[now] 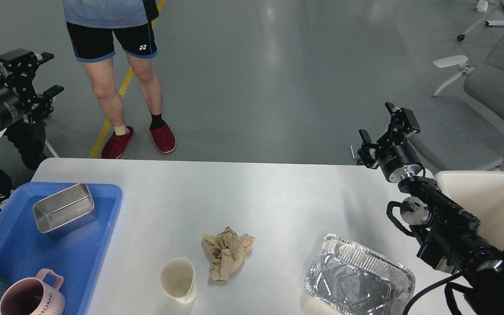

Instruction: Tidy desktop

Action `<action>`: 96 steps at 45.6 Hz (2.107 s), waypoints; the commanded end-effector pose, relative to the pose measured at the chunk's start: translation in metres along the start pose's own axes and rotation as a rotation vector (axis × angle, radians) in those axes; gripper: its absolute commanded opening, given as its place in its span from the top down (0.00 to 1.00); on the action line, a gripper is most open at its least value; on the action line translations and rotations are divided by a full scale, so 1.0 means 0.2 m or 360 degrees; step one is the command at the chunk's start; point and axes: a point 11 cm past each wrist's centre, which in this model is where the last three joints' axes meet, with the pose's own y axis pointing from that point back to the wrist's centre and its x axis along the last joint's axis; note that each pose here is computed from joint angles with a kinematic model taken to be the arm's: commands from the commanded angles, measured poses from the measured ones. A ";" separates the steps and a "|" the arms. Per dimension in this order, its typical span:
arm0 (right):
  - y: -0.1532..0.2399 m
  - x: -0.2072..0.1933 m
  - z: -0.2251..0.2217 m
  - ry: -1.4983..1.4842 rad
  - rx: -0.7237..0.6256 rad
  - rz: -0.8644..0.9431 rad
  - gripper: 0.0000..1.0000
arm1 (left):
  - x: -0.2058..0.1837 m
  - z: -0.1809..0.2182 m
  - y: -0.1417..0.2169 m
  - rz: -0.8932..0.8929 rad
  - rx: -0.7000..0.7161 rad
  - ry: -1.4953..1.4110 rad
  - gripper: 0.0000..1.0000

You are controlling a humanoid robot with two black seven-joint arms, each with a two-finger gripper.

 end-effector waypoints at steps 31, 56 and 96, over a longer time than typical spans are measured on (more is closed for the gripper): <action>0.00 -0.01 0.02 0.0030 -0.0026 -0.0020 0.00 | -0.17 -0.54 -0.18 0.1246 -0.0244 0.0711 0.20; 0.01 -0.01 0.02 0.0029 -0.0034 -0.0023 0.00 | -0.36 -0.49 -0.19 0.0210 -0.0333 0.0667 0.20; 0.06 0.07 0.05 0.0027 -0.0049 0.0057 0.00 | -0.47 -0.73 -0.22 0.0698 -0.0369 0.0846 0.04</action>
